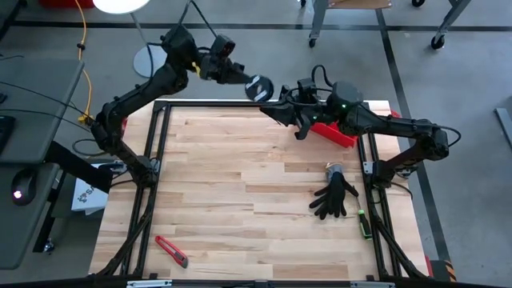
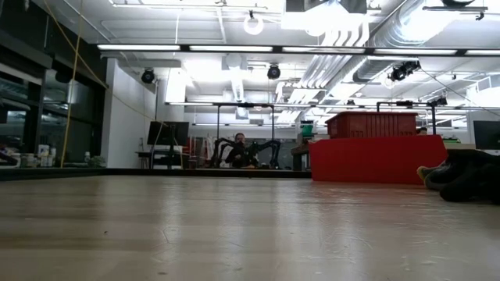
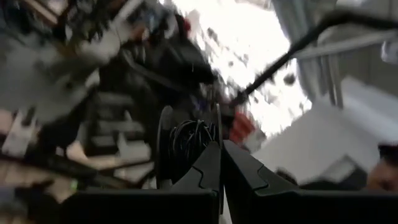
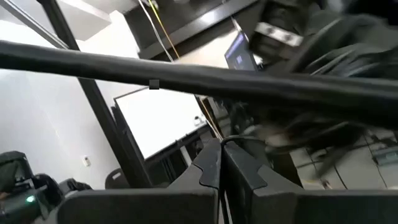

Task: Coil cords
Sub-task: Coil the black wire on the spool

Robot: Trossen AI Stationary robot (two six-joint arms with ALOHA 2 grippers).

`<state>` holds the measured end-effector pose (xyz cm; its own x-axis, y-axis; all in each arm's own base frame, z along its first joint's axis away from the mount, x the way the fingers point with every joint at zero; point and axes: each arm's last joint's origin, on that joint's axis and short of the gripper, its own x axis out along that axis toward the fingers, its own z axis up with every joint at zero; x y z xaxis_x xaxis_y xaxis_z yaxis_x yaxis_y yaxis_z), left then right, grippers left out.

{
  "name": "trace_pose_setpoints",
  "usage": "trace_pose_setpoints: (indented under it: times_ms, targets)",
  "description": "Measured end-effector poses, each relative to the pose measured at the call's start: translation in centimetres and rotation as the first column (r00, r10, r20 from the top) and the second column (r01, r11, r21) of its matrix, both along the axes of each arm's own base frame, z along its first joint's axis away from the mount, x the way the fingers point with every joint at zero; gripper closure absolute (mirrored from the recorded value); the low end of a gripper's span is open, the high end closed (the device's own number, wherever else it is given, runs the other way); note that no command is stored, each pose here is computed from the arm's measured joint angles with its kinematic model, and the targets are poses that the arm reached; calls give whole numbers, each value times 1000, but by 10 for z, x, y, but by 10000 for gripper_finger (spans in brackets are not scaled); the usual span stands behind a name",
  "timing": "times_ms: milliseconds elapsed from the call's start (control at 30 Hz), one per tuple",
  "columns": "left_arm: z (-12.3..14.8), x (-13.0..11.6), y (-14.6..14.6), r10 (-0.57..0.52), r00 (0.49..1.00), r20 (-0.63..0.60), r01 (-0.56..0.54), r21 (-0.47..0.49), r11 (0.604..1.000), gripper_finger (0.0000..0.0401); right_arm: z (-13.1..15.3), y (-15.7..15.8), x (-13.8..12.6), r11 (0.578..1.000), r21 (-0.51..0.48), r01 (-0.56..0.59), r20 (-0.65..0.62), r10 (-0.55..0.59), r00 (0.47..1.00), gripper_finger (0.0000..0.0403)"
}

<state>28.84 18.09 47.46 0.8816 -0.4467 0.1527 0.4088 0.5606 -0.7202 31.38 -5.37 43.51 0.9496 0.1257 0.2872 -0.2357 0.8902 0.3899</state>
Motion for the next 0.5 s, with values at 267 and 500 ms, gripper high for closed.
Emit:
trace_pose_setpoints:
  times_ms: [267,500]
  targets:
    - [4,-26,-15,-117,990,-75,124,82,989,401,-7,-11,-1,999,-1,-43,-82,43,996,403]
    - [2,-39,-23,-107,989,-102,120,130,984,401,-10,-20,-3,998,15,-63,-110,65,992,403]
